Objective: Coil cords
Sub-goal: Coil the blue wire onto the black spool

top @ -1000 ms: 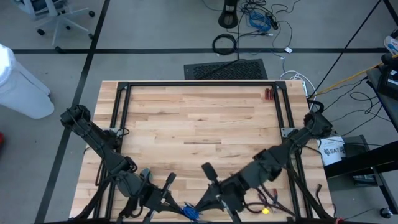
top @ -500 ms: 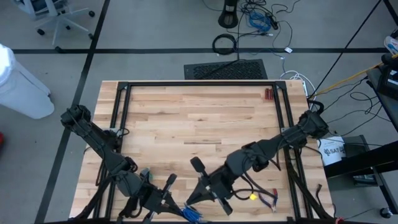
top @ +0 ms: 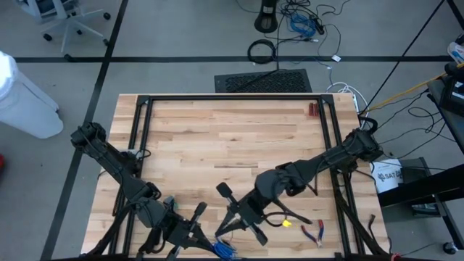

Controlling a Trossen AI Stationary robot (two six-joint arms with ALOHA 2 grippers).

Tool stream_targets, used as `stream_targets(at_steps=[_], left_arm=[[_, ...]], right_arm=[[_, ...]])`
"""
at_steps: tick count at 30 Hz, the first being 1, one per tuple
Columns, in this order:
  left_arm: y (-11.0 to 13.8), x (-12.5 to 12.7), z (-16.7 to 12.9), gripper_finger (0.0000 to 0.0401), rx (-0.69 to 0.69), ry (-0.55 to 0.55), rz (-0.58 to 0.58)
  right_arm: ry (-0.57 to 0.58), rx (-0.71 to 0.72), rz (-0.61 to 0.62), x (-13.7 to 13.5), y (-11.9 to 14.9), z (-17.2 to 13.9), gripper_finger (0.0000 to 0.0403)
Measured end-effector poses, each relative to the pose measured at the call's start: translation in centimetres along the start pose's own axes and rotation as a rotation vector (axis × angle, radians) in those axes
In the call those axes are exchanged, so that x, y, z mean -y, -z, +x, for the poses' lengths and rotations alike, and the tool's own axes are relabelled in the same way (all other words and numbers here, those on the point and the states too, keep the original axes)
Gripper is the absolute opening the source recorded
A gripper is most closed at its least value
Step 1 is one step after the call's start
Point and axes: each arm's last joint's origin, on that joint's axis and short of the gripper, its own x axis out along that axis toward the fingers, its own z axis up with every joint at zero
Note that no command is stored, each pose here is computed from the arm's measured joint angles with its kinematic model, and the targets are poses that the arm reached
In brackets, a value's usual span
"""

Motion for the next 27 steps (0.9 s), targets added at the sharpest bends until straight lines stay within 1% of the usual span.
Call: stream_targets(at_steps=[3,7,9,13,16,18,22,27], left_arm=[[-0.2,-0.1,0.0,0.0,0.021,0.023,0.007],[-0.2,0.0,0.0,0.0,0.029,0.037,0.014],[-0.2,0.0,0.0,0.0,0.029,0.037,0.021],[-0.3,0.0,0.0,0.0,0.034,0.038,0.036],[-0.4,0.0,0.0,0.0,0.06,0.075,0.045],[-0.5,0.1,0.0,0.0,0.067,0.086,0.062],[-0.7,0.1,0.0,0.0,0.087,0.086,0.082],[-0.7,0.1,0.0,0.0,0.093,0.11,0.088]], right_arm=[[0.006,-0.016,0.013,0.5,0.7,0.3,0.0],[-0.043,0.027,0.027,0.9,0.8,0.5,0.0],[-0.043,0.042,0.035,1.1,0.8,0.5,0.0],[-0.035,0.025,0.055,1.5,1.1,0.5,0.0],[-0.032,0.009,0.087,1.9,1.4,0.5,0.0],[-0.056,0.006,0.112,2.1,1.6,0.5,0.0001],[-0.08,0.007,0.139,2.4,1.7,0.3,0.0017],[-0.107,0.015,0.165,2.5,1.6,0.3,0.0053]])
